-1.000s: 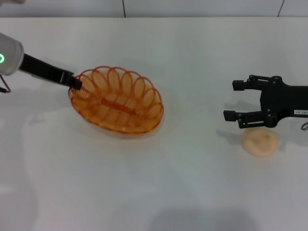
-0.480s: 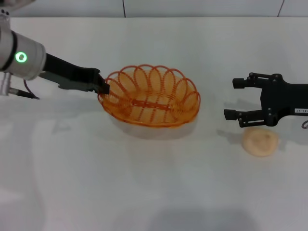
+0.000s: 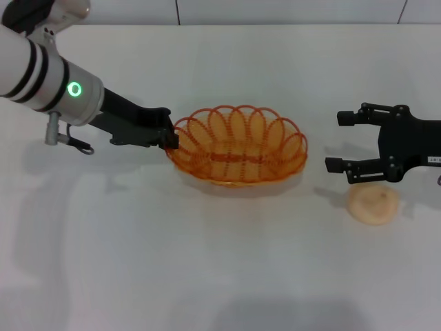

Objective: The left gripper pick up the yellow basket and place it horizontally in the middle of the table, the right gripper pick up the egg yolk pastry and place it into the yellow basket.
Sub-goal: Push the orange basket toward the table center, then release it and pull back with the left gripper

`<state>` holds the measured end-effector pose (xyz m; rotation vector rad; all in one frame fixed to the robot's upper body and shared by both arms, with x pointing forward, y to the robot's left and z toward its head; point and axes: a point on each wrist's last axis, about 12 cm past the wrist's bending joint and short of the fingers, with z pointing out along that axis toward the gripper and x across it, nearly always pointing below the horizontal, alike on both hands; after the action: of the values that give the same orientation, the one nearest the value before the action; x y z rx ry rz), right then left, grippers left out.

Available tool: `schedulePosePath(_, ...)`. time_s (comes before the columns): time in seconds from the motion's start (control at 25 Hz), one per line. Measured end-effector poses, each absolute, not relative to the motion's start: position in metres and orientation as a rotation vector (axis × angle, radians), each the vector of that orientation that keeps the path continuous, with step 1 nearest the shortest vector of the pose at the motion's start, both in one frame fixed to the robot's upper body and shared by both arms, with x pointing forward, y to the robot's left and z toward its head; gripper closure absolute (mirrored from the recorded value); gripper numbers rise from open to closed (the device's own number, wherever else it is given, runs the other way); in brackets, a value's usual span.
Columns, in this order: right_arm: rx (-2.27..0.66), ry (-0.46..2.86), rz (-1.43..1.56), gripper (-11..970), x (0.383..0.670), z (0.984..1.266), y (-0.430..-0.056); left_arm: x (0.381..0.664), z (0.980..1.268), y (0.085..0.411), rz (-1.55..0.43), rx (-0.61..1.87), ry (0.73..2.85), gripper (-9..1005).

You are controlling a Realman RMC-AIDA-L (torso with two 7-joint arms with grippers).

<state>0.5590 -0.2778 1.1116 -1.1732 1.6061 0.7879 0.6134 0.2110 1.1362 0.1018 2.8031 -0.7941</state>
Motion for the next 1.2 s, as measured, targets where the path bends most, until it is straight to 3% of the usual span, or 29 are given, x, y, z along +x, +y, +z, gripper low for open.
schedulePosePath(0.6, -1.189, 1.599, 0.786, 89, 0.553, 1.11, -0.281, 0.609, 1.128, 0.204, -0.881, 0.009, 2.821, 889)
schedulePosePath(1.04, -1.181, 1.605, 0.788, 89, 0.552, 1.109, -0.283, 0.612, 1.136, 0.215, -0.843, 0.032, 2.772, 470)
schedulePosePath(1.2, -1.172, 1.609, 0.791, 90, 0.552, 1.109, -0.283, 0.611, 1.143, 0.222, -0.817, 0.088, 2.717, 407)
